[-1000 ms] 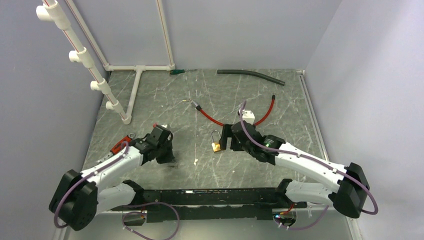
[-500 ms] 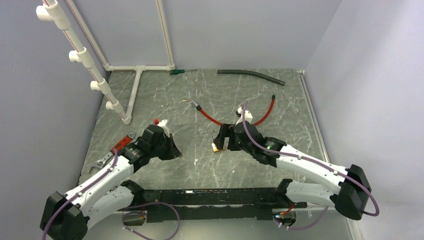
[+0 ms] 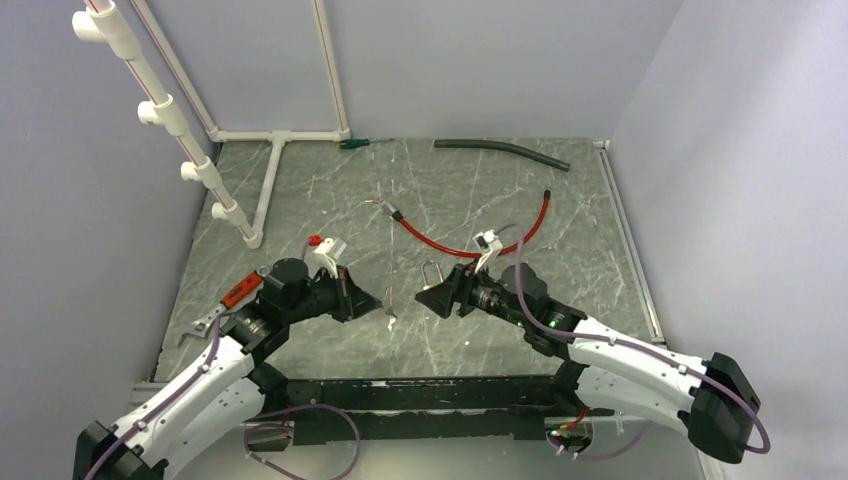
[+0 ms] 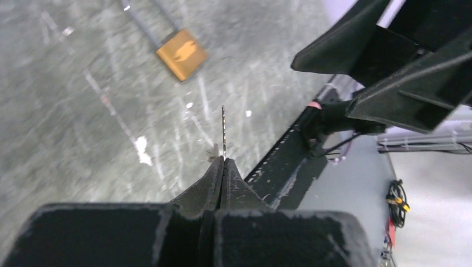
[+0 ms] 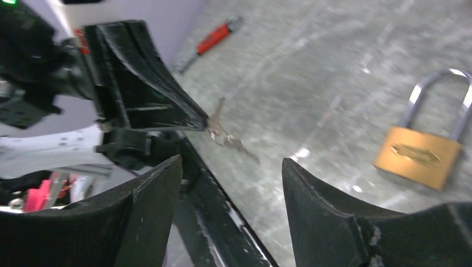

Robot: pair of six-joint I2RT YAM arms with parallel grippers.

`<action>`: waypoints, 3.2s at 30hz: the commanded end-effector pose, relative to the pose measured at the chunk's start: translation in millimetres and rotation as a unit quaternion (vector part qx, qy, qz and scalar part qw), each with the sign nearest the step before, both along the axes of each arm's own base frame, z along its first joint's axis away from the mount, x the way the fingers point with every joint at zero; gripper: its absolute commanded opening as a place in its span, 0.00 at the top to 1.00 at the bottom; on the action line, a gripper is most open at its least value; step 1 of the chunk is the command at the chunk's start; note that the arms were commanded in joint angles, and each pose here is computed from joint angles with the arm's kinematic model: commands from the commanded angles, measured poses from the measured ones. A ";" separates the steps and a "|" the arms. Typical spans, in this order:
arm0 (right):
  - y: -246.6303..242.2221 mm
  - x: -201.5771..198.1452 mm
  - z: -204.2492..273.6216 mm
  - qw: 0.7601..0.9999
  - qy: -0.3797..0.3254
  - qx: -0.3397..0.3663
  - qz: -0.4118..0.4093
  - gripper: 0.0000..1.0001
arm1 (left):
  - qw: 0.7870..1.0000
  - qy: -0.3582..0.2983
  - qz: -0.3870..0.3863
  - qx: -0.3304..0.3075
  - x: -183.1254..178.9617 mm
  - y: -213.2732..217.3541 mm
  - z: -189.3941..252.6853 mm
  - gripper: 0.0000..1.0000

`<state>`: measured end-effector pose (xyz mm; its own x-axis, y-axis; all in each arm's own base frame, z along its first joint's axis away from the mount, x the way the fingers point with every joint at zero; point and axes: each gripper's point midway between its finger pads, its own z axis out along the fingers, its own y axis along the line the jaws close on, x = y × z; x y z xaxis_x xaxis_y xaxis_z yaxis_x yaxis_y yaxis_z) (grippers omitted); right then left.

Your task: Unlock with the key

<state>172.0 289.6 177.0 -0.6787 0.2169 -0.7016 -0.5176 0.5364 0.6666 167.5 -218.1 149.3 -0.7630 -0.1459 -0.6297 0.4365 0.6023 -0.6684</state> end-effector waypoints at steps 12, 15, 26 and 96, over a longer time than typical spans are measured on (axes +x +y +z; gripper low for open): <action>27.1 -23.4 86.5 0.976 -0.100 0.162 0.103 0.56 | 0.977 -0.109 -0.088 -0.163 -15.0 -29.7 95.5 1.00; 28.2 -24.7 88.5 0.975 -0.101 0.169 0.107 0.58 | 0.973 -0.117 -0.090 -0.178 -16.0 -30.5 100.7 1.00; 37.2 -20.3 88.8 0.975 -0.089 0.173 0.110 0.66 | 0.969 -0.124 -0.091 -0.195 -16.1 -31.7 100.8 1.00; 56.7 -62.5 81.5 0.956 -0.089 0.077 0.268 1.00 | 0.947 -0.158 -0.181 -0.214 -41.0 -39.1 124.0 0.66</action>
